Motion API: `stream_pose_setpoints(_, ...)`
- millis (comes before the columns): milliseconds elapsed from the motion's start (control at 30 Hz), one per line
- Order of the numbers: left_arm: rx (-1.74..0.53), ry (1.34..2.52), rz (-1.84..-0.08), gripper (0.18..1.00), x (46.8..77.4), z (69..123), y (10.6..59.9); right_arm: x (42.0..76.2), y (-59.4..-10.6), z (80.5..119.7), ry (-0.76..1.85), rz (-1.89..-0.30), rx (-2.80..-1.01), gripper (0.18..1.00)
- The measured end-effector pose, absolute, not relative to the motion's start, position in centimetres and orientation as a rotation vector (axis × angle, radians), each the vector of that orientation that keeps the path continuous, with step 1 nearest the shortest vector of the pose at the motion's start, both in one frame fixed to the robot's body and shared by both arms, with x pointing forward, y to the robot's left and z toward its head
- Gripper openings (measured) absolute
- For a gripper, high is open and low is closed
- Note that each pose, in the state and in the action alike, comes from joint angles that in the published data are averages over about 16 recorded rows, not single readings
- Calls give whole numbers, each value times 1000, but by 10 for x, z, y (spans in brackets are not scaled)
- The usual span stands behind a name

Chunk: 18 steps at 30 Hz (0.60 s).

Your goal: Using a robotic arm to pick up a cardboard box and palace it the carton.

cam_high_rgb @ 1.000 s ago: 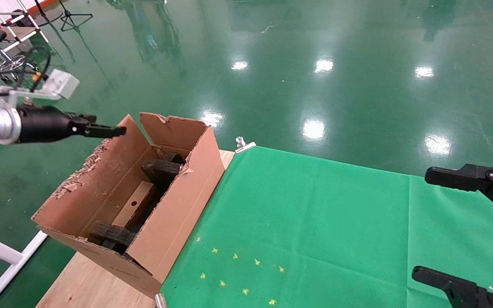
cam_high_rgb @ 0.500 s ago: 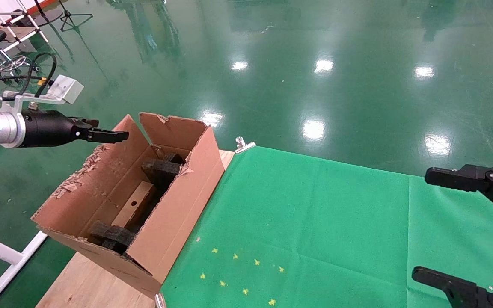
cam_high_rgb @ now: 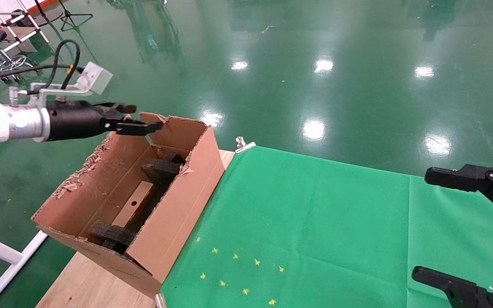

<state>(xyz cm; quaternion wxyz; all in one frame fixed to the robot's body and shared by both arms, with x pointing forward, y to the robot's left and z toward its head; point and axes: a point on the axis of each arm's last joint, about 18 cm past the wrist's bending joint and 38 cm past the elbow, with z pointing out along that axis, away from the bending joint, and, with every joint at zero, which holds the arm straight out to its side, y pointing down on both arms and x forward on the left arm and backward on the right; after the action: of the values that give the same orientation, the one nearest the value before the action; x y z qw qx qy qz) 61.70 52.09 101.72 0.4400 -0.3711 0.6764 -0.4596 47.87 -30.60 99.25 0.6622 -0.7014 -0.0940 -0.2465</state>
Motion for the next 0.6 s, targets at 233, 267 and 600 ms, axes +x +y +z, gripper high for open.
stream_pose_setpoints(233, -761, 1728, -1242, 1001, 614, 1019, 484, 479, -306, 992, -213, -557, -1586, 1001)
stream_pose_setpoints(267, -737, 1735, -1257, 1001, 613, 1019, 479, 479, -306, 992, -213, -557, -1586, 1001)
stream_pose_setpoints(600, -493, 1802, -1400, 1001, 595, 1018, 426, 479, -306, 992, -213, -557, -1586, 1001)
